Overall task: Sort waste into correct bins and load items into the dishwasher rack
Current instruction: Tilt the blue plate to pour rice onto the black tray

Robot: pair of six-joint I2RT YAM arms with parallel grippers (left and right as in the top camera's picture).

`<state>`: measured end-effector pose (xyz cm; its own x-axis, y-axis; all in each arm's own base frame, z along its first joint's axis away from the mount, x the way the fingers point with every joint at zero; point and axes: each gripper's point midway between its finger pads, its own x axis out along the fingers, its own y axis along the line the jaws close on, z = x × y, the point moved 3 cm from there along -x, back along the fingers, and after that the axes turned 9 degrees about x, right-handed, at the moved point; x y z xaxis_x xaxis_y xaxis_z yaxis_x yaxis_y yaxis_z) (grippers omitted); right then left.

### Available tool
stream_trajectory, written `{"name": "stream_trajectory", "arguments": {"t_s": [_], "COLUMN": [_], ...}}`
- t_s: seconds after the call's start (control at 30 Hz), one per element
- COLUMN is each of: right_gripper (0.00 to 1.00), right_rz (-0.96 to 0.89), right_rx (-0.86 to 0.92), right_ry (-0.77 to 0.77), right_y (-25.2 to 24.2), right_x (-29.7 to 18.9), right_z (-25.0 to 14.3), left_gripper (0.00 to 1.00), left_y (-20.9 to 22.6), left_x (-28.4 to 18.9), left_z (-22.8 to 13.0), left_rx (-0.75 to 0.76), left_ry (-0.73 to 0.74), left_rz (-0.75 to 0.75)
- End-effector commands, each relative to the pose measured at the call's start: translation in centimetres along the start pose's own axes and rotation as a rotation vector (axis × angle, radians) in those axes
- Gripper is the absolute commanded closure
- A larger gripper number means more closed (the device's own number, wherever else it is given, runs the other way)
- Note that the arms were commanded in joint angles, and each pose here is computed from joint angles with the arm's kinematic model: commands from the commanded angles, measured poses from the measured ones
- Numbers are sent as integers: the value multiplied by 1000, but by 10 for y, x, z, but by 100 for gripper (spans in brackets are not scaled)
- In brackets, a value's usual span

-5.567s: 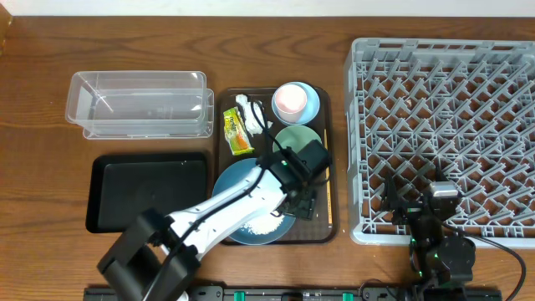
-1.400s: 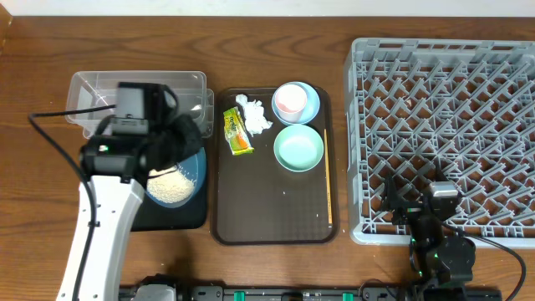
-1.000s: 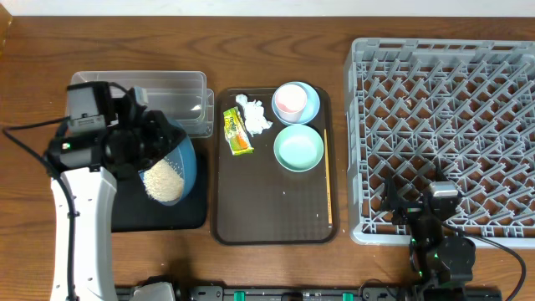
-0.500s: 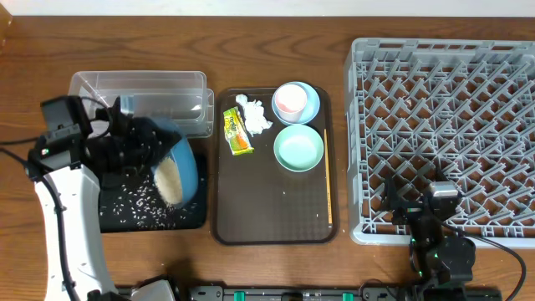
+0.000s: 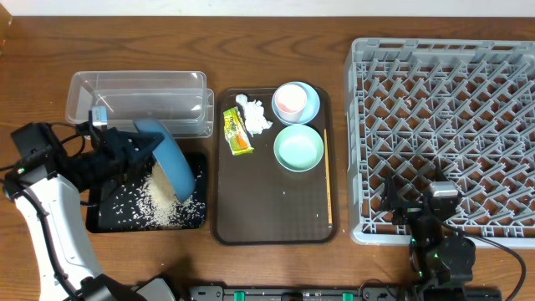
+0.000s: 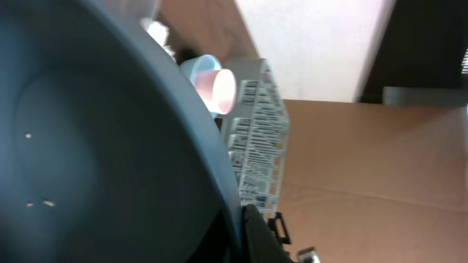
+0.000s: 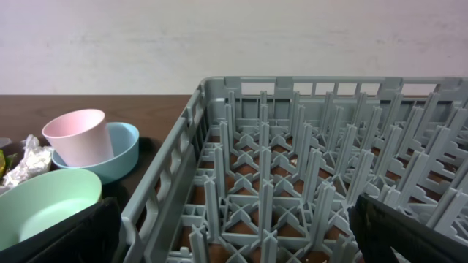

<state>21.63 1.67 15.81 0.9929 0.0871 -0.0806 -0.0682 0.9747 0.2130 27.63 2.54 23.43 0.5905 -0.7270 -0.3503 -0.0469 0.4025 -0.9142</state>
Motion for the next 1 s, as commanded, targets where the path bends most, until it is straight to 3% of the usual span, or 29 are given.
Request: {"name": "stream_trajectory", "arguments": {"t_s": [0.0, 0.77, 0.87, 0.97], "right_gripper": [1, 1, 1, 1], "right_rz": [-3, -3, -3, -3], "right_rx": [-8, -9, -9, -8], "right_ry": [5, 5, 5, 4], "right_y": [-1, -1, -1, -1], "right_x": [0, 0, 0, 0], "right_z": [-1, -1, -1, -1], "left_gripper": [94, 94, 94, 94], "left_y": [-19, -17, -19, -18], "left_x": [-4, -34, -37, -38], "left_z": [-2, 17, 14, 17], "left_rx": [10, 12, -60, -8], "left_ry": [1, -128, -126, -137], "left_rz": [-146, -204, -230, -224]}}
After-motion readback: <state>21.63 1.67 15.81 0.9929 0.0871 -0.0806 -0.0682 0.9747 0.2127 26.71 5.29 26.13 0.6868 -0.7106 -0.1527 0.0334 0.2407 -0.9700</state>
